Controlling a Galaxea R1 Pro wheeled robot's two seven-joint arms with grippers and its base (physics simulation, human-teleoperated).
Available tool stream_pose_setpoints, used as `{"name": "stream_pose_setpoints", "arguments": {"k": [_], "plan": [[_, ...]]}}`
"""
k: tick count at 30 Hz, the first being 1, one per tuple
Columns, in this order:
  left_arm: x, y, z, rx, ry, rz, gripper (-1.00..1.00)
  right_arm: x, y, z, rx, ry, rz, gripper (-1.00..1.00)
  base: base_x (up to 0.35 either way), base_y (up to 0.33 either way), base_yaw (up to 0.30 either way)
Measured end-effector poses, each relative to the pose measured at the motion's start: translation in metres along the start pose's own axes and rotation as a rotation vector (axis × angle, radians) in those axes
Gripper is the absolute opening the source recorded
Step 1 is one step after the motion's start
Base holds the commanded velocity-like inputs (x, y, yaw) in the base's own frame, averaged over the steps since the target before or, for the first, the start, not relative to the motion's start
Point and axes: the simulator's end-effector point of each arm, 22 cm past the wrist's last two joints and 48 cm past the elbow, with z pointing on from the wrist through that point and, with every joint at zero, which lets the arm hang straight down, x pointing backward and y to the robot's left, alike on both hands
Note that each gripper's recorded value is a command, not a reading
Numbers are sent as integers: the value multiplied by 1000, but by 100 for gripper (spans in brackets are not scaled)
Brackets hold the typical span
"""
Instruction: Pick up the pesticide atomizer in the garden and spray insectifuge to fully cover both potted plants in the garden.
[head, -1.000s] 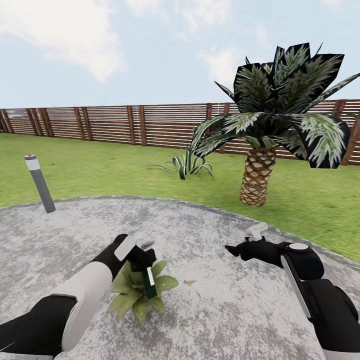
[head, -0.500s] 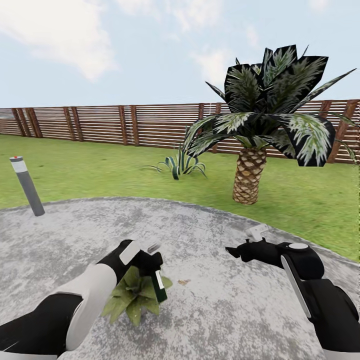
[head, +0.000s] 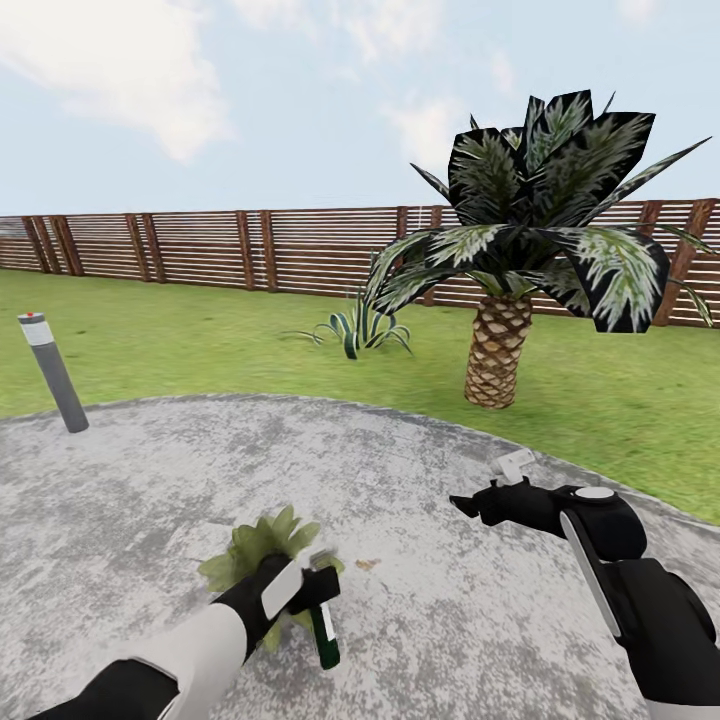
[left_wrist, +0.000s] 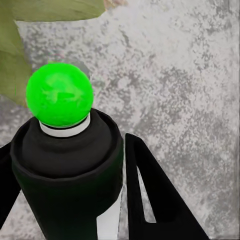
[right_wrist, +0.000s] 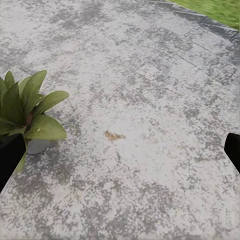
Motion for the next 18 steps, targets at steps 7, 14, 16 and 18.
{"name": "stream_pose_setpoints", "arguments": {"k": [7, 14, 16, 18], "plan": [[5, -18, 1, 66, -5, 44, -100, 1, 0, 0, 0, 1, 0, 100, 0, 0, 0], [47, 9, 14, 29, 9, 24, -100, 1, 1, 0, -1, 2, 0, 100, 0, 0, 0], [71, 31, 20, 2, 5, 10, -100, 1, 2, 1, -3, 3, -1, 100, 0, 0, 0], [86, 61, 22, -31, -11, -2, -100, 1, 3, 2, -5, 2, 2, 100, 0, 0, 0]]}}
